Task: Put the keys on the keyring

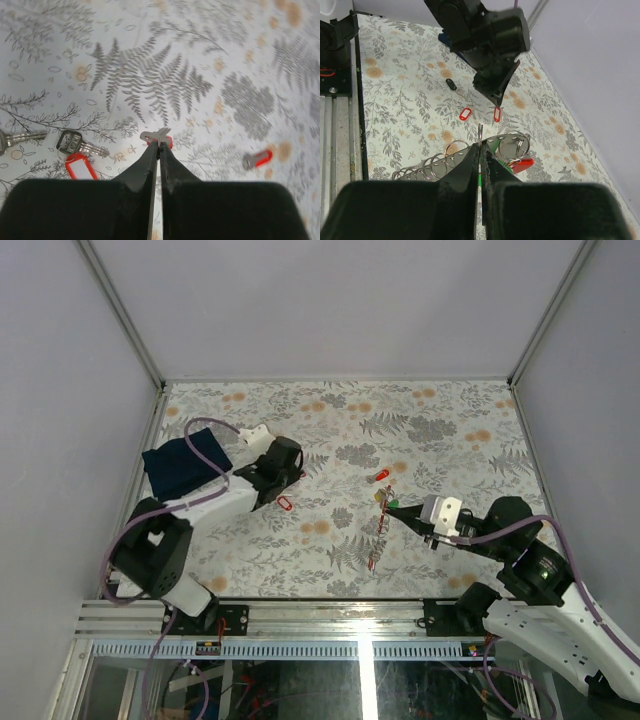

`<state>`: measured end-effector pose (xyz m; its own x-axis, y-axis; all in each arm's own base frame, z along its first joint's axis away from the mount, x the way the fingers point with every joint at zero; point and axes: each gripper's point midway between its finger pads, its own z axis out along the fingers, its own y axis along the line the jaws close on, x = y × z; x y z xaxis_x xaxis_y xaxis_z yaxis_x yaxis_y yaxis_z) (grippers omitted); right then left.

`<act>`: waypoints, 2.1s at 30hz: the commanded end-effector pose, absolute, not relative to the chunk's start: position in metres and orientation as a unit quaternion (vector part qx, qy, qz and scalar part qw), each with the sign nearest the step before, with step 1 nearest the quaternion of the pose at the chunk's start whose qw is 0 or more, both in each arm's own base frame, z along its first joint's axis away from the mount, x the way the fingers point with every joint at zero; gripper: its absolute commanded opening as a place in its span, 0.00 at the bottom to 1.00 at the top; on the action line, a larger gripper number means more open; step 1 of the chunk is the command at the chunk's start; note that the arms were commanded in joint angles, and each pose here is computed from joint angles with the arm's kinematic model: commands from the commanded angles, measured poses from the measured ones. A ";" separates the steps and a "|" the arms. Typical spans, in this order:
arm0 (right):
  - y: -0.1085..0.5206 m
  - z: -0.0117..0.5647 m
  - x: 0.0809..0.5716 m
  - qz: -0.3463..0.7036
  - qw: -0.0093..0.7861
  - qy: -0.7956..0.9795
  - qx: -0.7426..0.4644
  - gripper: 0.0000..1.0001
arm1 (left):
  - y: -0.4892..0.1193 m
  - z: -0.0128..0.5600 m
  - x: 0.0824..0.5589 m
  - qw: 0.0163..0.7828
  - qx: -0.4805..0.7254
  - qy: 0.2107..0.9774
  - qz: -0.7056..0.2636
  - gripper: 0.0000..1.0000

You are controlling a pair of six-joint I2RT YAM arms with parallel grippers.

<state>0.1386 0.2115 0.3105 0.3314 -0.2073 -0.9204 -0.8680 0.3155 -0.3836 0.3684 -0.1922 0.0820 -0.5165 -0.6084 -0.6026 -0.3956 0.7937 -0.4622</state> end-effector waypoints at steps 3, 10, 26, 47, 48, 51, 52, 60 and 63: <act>0.208 0.344 0.144 0.259 0.657 0.510 -0.492 0.00 | -0.229 0.160 0.351 0.462 -0.032 0.857 -0.229 0.00; 0.214 0.343 0.149 0.269 0.653 0.518 -0.482 0.00 | -0.251 0.249 0.298 0.529 0.189 0.762 -0.323 0.00; 0.252 0.355 0.121 0.345 0.632 0.407 -0.562 0.00 | -0.279 0.369 0.169 0.541 0.564 0.470 -0.410 0.00; 0.259 0.383 0.084 0.420 0.607 0.331 -0.588 0.00 | -0.297 0.392 0.112 0.618 0.699 0.223 -0.282 0.00; 0.260 0.386 0.084 0.425 0.606 0.332 -0.584 0.00 | -0.297 0.392 0.110 0.618 0.700 0.220 -0.282 0.00; 0.262 0.396 0.089 0.435 0.607 0.350 -0.566 0.00 | -0.299 0.394 0.106 0.618 0.698 0.220 -0.288 0.00; 0.263 0.397 0.090 0.439 0.605 0.354 -0.563 0.00 | -0.299 0.395 0.105 0.618 0.696 0.221 -0.293 0.00; 0.269 0.411 0.086 0.481 0.594 0.352 -0.540 0.00 | -0.300 0.399 0.103 0.622 0.688 0.222 -0.302 0.00; 0.270 0.409 0.087 0.483 0.590 0.357 -0.539 0.00 | -0.301 0.401 0.101 0.625 0.686 0.217 -0.304 0.00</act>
